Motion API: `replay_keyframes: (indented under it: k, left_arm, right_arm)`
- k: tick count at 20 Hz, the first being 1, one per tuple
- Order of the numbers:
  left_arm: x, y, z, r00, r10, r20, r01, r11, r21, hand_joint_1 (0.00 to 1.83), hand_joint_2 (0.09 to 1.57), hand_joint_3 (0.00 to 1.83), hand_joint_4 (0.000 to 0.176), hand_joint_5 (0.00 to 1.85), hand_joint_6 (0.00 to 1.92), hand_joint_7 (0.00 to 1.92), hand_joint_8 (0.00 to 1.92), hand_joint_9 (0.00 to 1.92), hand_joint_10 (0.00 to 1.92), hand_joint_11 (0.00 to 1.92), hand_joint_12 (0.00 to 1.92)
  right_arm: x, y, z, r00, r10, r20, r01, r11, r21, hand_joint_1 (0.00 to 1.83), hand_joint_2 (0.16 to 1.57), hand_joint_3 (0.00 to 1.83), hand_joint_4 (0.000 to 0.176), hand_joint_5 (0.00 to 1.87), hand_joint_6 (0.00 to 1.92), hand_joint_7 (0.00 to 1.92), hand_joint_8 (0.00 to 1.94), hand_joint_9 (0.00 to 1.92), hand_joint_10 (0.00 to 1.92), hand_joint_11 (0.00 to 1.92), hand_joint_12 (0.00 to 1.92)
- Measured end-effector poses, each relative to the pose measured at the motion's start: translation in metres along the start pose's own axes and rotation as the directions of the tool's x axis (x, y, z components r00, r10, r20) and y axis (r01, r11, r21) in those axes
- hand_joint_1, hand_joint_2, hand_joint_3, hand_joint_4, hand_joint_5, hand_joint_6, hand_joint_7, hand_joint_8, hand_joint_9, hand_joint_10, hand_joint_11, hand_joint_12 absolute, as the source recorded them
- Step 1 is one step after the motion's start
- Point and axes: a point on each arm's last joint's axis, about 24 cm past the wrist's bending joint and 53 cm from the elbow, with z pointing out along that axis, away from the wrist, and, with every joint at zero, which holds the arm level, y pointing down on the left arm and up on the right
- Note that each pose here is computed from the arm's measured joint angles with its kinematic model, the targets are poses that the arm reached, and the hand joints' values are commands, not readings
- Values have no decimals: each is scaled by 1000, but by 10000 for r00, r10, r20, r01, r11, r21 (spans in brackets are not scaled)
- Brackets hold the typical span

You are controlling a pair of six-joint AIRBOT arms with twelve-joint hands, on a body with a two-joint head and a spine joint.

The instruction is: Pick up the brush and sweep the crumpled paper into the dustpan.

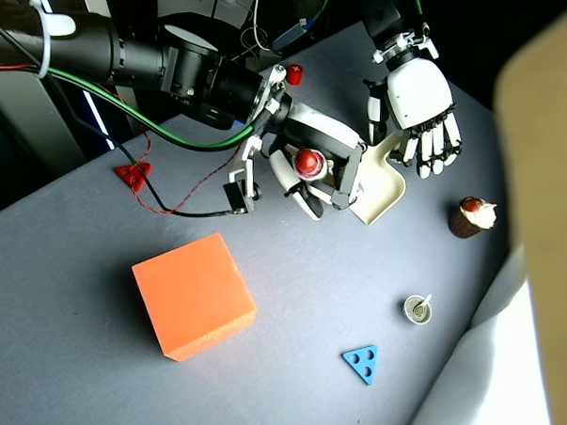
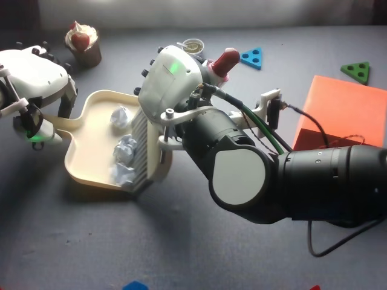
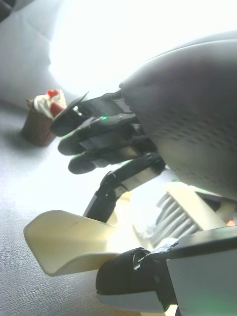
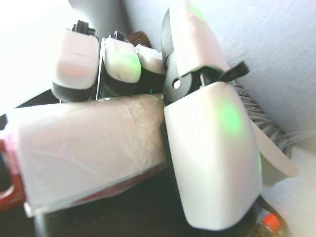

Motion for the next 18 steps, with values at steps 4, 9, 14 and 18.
replay_keyframes:
  k: [4,9,14,18]
  left_arm:
    - [-1,2,0,10000,-41,43,42,10000,-53,1092,1119,0,0,983,973,507,5,409,2,0,848]
    - [-2,2,0,9999,-76,73,77,10000,-63,1104,1116,0,0,989,966,527,7,437,11,19,839]
    - [-3,2,0,9999,-86,82,87,9999,-72,1116,1102,0,0,1020,914,560,4,441,4,37,827]
    - [-3,3,0,9999,-100,81,101,9999,-77,1109,1109,0,0,1005,938,529,0,405,0,4,856]
  right_arm:
    - [-9,-1,-2,9887,1298,748,-1298,9915,-48,1350,1156,0,0,842,1779,1108,1941,1340,1921,1419,1921]
    - [-11,-4,-8,9790,1676,1159,-1689,9856,8,1348,1158,1,0,868,1881,1075,1941,1320,1921,1424,1921]
    - [-20,-24,-17,9880,319,1509,-331,9994,53,1347,1162,1,0,897,1921,1094,1941,1327,1921,1402,1921]
    - [-11,-26,-20,9943,47,1067,0,9990,-445,1351,1163,2,0,878,1921,1097,1941,1322,1921,1414,1921]
